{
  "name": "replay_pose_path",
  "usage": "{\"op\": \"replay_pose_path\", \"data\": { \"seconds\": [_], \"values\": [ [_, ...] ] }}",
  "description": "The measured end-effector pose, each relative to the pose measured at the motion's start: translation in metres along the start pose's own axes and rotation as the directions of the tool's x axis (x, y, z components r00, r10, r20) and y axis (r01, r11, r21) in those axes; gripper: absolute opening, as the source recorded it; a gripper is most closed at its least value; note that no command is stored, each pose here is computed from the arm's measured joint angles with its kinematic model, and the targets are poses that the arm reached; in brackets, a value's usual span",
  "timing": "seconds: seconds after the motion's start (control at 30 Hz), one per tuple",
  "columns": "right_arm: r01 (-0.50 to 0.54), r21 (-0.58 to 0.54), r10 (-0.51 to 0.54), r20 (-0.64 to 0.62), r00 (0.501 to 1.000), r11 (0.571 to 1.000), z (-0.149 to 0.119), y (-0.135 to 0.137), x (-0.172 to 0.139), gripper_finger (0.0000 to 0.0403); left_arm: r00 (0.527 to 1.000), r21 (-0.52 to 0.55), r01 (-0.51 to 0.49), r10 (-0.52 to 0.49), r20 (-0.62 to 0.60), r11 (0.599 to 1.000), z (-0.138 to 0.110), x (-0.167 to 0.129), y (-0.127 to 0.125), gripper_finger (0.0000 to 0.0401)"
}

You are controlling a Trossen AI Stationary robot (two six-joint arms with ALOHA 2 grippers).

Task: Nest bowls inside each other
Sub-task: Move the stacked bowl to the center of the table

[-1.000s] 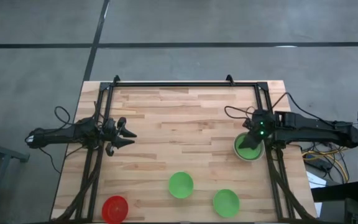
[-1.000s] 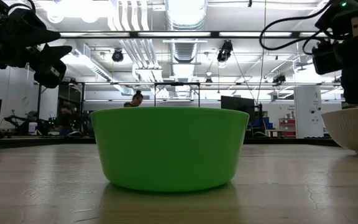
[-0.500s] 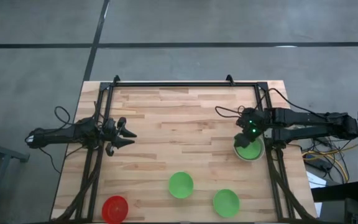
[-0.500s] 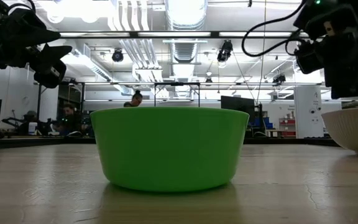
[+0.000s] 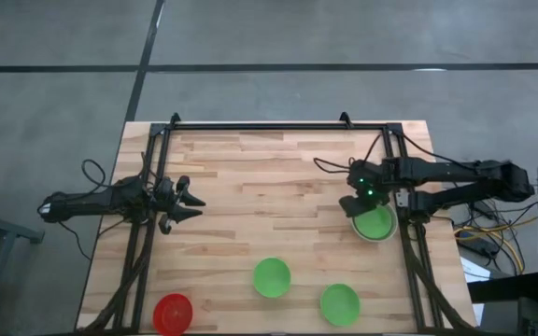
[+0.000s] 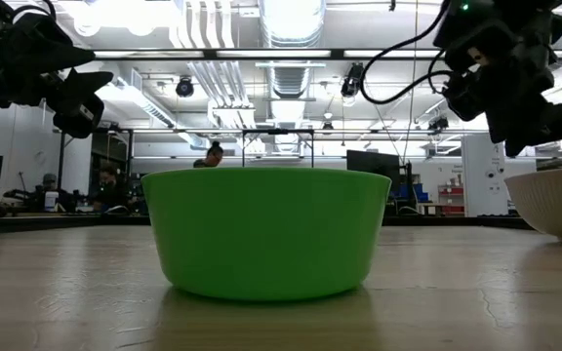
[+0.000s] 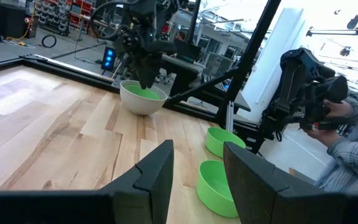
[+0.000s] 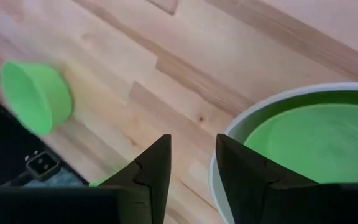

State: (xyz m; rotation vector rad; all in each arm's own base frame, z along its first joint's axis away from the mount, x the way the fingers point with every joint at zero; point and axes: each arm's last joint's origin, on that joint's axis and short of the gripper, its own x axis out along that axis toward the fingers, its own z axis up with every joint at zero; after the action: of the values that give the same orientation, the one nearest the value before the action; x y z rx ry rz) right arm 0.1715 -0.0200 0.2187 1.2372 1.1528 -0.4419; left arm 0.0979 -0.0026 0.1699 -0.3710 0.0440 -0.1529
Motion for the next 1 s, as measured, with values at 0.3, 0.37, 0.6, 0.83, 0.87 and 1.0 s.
{"op": "replay_pose_path", "data": {
  "seconds": [0.3, 0.37, 0.6, 0.83, 0.87, 1.0],
  "values": [
    [0.089, 0.103, -0.088, -0.014, 0.996, 0.991, -0.002, 0.009, 0.005, 0.0124, 1.000, 0.000, 0.000, 0.000, 0.000, 1.000, 0.000, 0.000, 0.000, 0.0145],
    [0.099, 0.127, -0.097, -0.022, 0.995, 0.987, -0.004, 0.007, 0.007, 0.0123, 1.000, 0.000, 0.000, 0.000, 0.000, 1.000, 0.000, 0.000, 0.000, 0.0145],
    [0.107, 0.173, -0.107, -0.011, 0.994, 0.979, -0.011, 0.005, 0.003, 0.0125, 1.000, 0.000, 0.000, 0.000, 0.000, 1.000, 0.000, 0.000, 0.000, 0.0145],
    [0.138, 0.198, -0.134, -0.032, 0.990, 0.971, -0.011, 0.005, 0.007, 0.0123, 1.000, 0.000, 0.000, 0.000, -0.001, 1.000, 0.000, 0.000, 0.000, 0.0145],
    [0.141, 0.199, -0.137, -0.034, 0.990, 0.970, -0.011, 0.005, 0.008, 0.0123, 1.000, 0.000, 0.000, 0.000, 0.000, 1.000, 0.000, 0.000, 0.000, 0.0145],
    [0.144, 0.207, -0.139, -0.038, 0.990, 0.968, -0.010, 0.007, 0.012, 0.0123, 1.000, 0.000, 0.000, 0.000, 0.000, 1.000, 0.000, 0.000, 0.000, 0.0145]
  ]
}}
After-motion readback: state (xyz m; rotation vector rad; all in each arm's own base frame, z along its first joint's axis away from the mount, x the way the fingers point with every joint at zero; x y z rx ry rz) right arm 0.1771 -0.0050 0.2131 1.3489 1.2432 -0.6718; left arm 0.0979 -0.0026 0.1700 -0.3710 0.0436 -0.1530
